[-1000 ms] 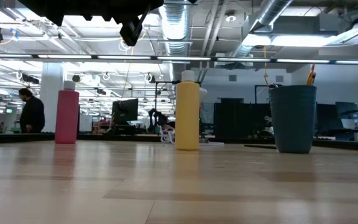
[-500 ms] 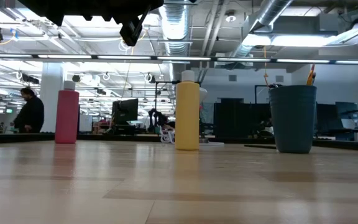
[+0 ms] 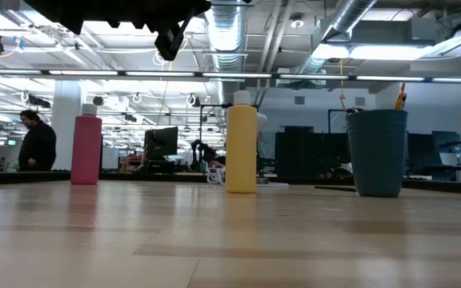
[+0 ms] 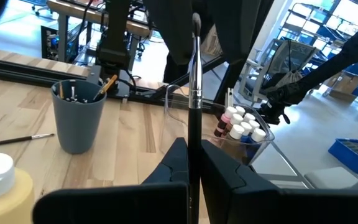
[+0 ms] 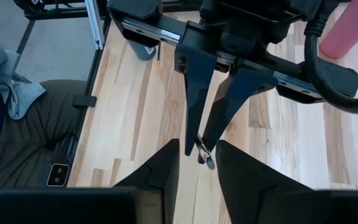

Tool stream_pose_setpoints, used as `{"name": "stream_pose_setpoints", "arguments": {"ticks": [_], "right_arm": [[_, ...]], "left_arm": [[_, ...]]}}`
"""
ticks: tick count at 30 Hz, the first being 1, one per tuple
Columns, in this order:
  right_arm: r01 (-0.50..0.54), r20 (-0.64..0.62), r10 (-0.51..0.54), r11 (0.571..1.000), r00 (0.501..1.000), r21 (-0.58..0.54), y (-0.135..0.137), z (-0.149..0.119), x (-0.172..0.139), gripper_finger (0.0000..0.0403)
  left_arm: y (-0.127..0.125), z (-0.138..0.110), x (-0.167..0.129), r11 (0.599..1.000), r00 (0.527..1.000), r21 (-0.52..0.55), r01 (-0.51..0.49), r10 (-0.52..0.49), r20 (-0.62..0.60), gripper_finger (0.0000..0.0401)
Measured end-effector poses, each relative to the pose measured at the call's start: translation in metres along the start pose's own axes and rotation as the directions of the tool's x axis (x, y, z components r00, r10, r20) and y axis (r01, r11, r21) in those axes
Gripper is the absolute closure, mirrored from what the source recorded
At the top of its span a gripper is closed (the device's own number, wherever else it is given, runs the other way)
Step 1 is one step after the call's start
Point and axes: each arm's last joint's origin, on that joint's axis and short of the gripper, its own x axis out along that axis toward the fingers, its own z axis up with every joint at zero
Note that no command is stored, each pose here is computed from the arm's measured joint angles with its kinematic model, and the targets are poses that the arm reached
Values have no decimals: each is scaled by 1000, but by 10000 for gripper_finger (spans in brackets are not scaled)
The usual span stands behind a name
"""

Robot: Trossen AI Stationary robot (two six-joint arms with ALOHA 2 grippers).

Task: Pick & Place Paint Supplies
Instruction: Put the left black silver paintbrush into the blue cup

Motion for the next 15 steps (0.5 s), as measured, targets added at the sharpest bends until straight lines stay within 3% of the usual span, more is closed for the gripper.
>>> {"name": "stream_pose_setpoints", "arguments": {"ticks": [15], "right_arm": [[0,-10,0,1000,1000,6,0,-1,0,310]], "left_arm": [[0,0,0,1000,1000,0,0,0,0,401]]}}
